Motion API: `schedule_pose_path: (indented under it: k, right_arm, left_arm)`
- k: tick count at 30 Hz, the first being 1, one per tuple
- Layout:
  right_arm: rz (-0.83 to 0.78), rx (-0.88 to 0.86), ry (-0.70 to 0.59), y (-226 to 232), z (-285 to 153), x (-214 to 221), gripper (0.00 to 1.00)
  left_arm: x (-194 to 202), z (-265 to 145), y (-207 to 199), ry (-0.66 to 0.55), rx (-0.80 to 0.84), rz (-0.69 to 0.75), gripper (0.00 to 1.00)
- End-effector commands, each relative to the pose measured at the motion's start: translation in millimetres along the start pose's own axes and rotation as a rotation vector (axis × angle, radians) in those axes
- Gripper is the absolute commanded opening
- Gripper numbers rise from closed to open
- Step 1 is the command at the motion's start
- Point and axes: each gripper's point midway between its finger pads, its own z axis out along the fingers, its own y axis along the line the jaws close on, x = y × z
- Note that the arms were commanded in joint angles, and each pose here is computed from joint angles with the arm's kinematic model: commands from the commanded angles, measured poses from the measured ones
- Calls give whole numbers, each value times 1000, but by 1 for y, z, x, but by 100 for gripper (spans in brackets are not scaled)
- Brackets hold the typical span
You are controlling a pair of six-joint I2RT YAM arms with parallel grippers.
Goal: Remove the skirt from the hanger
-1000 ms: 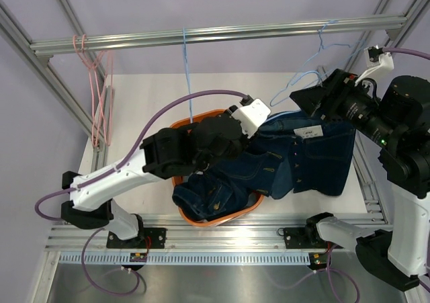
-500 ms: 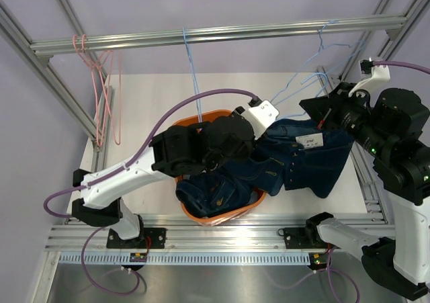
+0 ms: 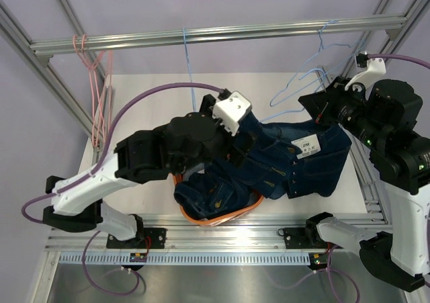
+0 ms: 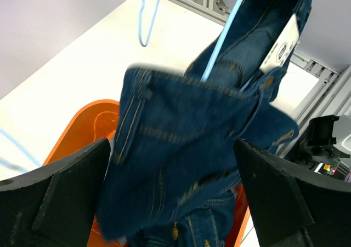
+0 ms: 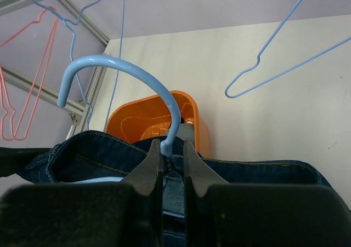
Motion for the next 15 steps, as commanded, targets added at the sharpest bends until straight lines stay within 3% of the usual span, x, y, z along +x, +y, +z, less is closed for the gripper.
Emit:
schedule_pose_path:
  k: [1, 7, 15]
  right_arm:
    - [8, -63, -112, 18, -16, -33, 0]
    - [-1, -103, -111, 27, -29, -37, 0]
    - [9, -235, -74, 54, -52, -38, 0]
  left_arm:
    - [-19, -28, 20, -119, -23, -50, 99]
    - [-9, -54, 31, -154, 11, -48, 99]
    - [21, -54, 12, -156, 147, 37, 99]
